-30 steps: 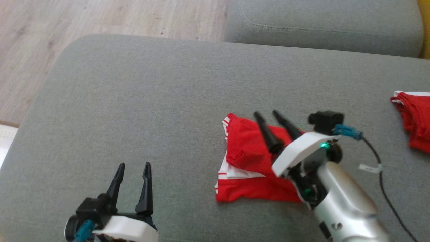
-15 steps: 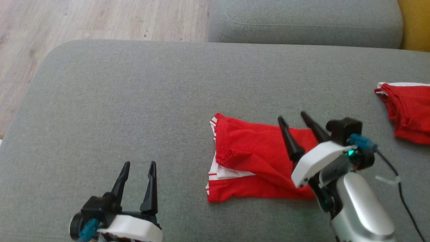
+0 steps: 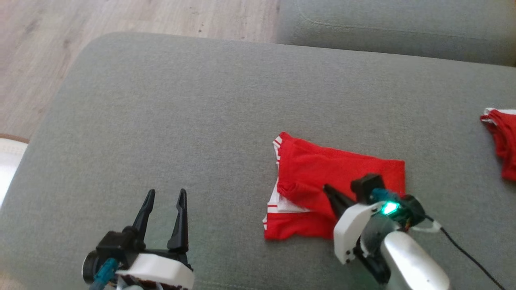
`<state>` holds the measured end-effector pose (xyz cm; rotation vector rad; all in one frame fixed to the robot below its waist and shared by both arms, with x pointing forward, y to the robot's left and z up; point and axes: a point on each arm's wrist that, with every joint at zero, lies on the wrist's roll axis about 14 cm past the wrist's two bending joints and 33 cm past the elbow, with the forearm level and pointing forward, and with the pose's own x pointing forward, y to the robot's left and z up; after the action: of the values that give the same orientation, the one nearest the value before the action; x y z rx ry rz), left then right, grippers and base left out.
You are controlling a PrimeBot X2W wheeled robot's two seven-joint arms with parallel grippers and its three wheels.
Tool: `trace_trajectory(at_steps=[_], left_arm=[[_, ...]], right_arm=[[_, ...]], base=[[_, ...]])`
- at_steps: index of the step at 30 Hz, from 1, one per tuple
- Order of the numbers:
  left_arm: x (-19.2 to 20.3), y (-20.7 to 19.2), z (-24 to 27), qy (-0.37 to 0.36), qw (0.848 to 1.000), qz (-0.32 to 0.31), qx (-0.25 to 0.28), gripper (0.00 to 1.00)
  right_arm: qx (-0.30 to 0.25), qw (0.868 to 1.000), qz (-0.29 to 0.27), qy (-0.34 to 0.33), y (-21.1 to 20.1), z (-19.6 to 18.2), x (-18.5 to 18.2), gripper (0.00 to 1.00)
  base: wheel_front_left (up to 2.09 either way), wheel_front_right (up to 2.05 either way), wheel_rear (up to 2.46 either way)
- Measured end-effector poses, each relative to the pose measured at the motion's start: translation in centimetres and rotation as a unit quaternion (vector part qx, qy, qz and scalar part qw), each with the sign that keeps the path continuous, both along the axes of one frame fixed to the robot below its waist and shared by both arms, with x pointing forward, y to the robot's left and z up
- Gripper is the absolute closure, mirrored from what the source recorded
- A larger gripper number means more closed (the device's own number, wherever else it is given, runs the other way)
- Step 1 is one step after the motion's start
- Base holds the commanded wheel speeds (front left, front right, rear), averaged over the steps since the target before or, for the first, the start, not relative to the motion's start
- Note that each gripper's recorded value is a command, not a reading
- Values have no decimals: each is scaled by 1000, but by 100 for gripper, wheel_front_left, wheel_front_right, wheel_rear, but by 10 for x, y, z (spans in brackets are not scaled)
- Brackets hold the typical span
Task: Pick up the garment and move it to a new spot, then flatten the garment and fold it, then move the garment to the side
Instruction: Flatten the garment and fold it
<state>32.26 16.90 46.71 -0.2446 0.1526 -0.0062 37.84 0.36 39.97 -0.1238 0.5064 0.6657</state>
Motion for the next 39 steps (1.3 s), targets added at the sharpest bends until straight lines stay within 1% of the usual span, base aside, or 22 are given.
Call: trace_trajectory(at_steps=[5,8,11,14,16,17,18,19,20,24,28,29,30,35,39], left_arm=[[-4,6,1,-3,1000,9,1,0],[-5,6,3,-5,1000,9,1,0],[-4,4,3,-6,1000,5,1,0],[-1,1,3,-7,1000,1,0,0],[0,-1,4,-8,1000,-3,0,0],[0,-2,5,-10,1000,-4,1,0],[1,-2,6,-12,1000,-5,1,0],[1,-3,7,-13,1000,-6,2,0],[2,-3,7,-14,1000,-7,2,0],[3,-11,11,-20,1000,-20,1,0],[5,-22,15,-27,999,-35,0,0],[6,-24,15,-28,999,-39,-1,0],[6,-24,15,-28,999,-39,-1,0],[8,-35,18,-35,998,-52,-7,0],[5,-36,12,-28,998,-55,-6,0]], right_arm=[[5,998,60,12,31,-3,-24,100],[2,996,88,24,42,-7,-40,100],[0,994,101,34,45,-11,-50,100],[24,996,85,29,44,-6,-47,100],[41,997,65,15,38,2,-38,84],[51,997,52,5,35,8,-32,63],[63,997,37,-8,30,15,-25,52],[75,997,21,-23,25,23,-18,16],[88,995,4,-38,19,32,-10,0],[110,987,-56,-105,-12,65,14,0],[121,974,-119,-147,-50,86,24,0],[121,972,-133,-152,-60,87,23,0],[121,972,-133,-152,-60,87,23,0],[114,959,-196,-169,-104,86,4,0],[124,952,-227,-165,-121,82,-16,0]], base=[[0,0,0],[0,0,0],[0,0,0],[0,0,0],[0,0,0],[0,0,0],[0,0,0],[0,0,0],[0,0,0],[0,0,0],[0,0,0],[0,0,0],[0,0,0],[0,0,0],[0,0,0]])
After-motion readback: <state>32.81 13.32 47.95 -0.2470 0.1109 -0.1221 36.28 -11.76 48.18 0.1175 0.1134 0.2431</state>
